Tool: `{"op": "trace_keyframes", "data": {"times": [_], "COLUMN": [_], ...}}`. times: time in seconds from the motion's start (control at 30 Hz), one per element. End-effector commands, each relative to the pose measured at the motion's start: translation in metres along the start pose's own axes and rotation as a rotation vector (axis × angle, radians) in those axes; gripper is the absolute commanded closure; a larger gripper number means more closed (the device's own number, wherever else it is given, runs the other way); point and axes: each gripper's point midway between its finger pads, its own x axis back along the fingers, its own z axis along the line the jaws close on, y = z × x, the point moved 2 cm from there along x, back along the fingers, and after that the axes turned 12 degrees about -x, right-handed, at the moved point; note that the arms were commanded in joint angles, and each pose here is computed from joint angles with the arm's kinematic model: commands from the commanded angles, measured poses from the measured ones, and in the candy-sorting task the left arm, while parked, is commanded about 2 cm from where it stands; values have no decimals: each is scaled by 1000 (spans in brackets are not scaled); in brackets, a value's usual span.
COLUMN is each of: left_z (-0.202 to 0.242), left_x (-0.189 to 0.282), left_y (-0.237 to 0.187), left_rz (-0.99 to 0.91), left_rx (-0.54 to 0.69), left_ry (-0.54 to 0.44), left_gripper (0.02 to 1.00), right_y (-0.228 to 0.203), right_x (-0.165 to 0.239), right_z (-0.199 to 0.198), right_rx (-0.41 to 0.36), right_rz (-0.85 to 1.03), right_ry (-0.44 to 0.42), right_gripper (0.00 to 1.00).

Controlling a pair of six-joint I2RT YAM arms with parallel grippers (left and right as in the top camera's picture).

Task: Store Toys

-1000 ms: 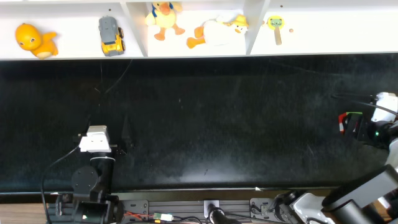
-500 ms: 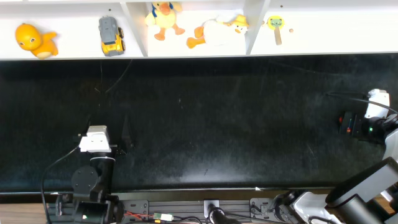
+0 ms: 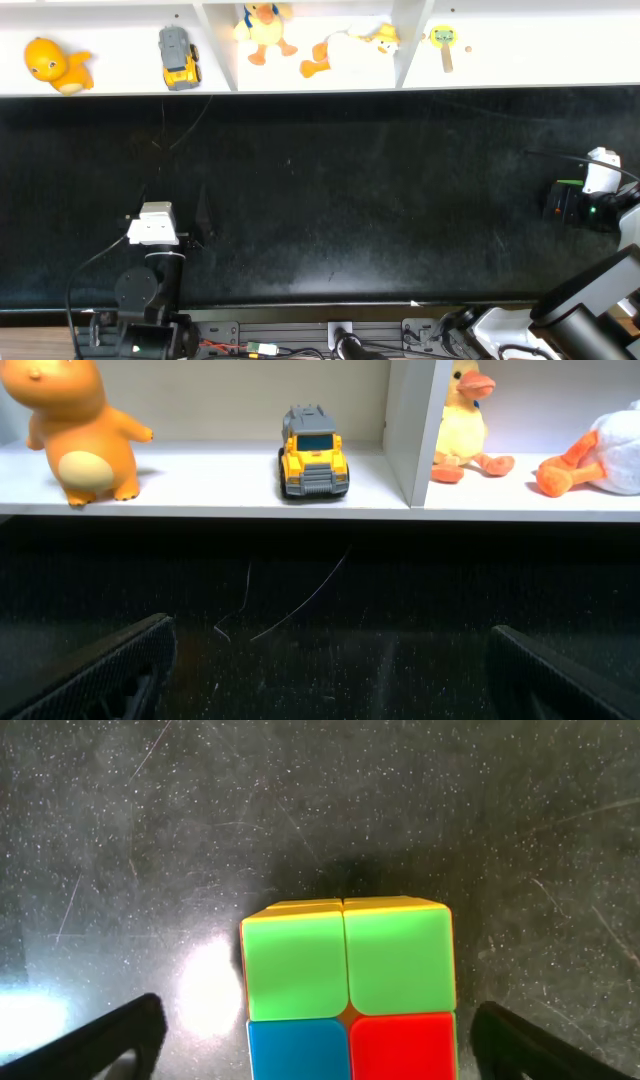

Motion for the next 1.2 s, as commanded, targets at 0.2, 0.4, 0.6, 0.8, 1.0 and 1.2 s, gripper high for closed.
{"op": "trace_keyframes", "data": {"times": [0.2, 0.4, 0.6, 0.8, 1.0, 1.2], "left_z": [0, 0, 0, 0, 0, 0], "left_x": [0, 0, 0, 0, 0, 0], "left_y": [1, 1, 1, 0, 1, 1], "left_rz": [-6, -6, -6, -6, -6, -6], "left_rx": [-21, -21, -21, -21, -21, -21], "left_ry": [-1, -1, -1, -1, -1, -1], "left_gripper": [20, 20, 20, 20, 20, 20], "right_y": [7, 13, 16, 17, 19, 30], "right_x": [1, 1, 1, -2, -2, 3], "right_z": [-1, -5, -6, -1, 3, 14], "right_rx": [-6, -22, -14, 2, 1, 34], "right_rz": [-14, -39, -48, -32, -25, -51], "right_ry": [-5, -22, -30, -44, -56, -56], "right_gripper": [215, 325, 373, 544, 514, 522]}}
